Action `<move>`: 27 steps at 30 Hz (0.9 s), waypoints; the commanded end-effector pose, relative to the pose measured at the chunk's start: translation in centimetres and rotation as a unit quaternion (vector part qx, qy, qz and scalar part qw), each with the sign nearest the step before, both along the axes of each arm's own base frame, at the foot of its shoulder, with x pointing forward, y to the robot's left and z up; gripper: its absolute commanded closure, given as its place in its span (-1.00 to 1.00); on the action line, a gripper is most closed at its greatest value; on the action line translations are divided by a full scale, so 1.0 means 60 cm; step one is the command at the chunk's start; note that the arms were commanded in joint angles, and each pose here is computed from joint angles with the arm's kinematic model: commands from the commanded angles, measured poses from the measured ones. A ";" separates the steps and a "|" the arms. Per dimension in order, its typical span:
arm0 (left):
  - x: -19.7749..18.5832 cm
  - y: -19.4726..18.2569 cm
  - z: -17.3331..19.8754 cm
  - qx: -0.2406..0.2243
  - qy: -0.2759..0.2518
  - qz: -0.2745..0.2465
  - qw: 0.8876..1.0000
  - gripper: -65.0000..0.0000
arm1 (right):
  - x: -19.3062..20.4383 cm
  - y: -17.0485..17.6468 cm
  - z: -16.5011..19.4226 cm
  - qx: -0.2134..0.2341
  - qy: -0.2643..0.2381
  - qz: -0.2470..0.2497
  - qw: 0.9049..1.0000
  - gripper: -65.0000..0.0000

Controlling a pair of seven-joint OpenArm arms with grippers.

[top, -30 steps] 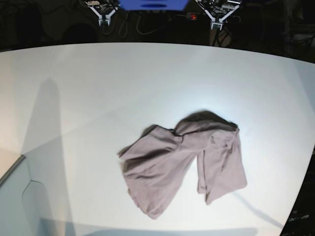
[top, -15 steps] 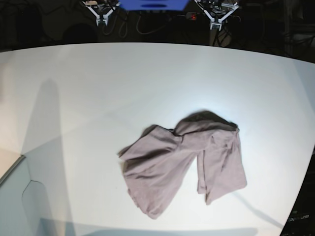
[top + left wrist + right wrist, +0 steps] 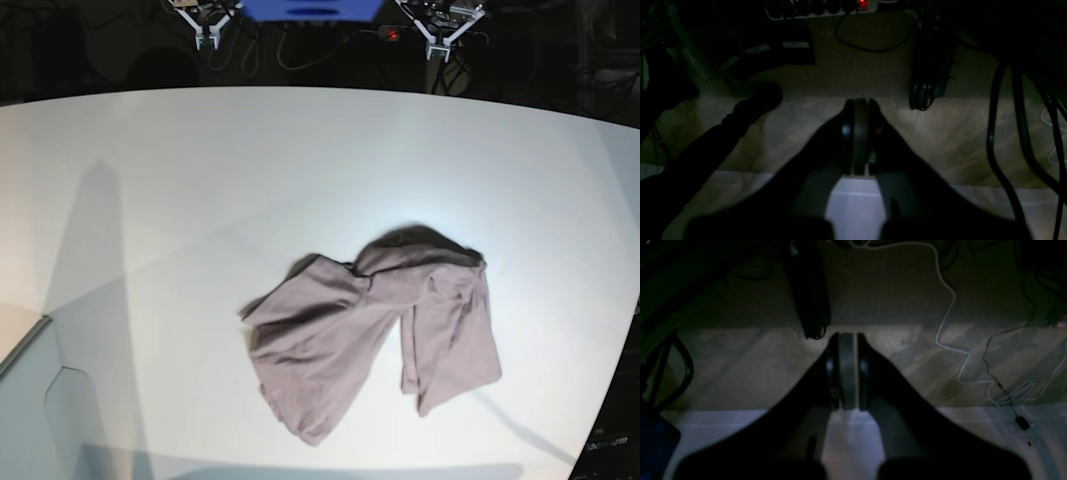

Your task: Layout the t-shirt on the table in an organized manner, then fold the t-shirt properly

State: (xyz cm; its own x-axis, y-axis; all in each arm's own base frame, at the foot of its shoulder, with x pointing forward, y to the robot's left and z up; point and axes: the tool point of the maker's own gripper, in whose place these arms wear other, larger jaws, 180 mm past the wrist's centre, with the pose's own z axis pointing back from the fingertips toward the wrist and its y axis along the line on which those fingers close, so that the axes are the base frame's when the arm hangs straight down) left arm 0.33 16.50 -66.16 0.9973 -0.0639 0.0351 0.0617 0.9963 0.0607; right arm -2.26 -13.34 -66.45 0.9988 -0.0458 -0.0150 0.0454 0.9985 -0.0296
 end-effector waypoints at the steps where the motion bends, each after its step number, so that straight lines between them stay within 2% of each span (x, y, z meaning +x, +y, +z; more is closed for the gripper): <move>1: -0.001 0.002 0.000 0.002 0.000 -0.001 1.000 1.00 | -0.004 0.004 0.000 0.009 0.001 0.001 1.000 1.00; 27: 0.007 0.002 0.000 0.002 -0.003 -0.001 1.000 1.00 | -0.007 -0.004 0.000 0.005 0.004 0.002 1.000 1.00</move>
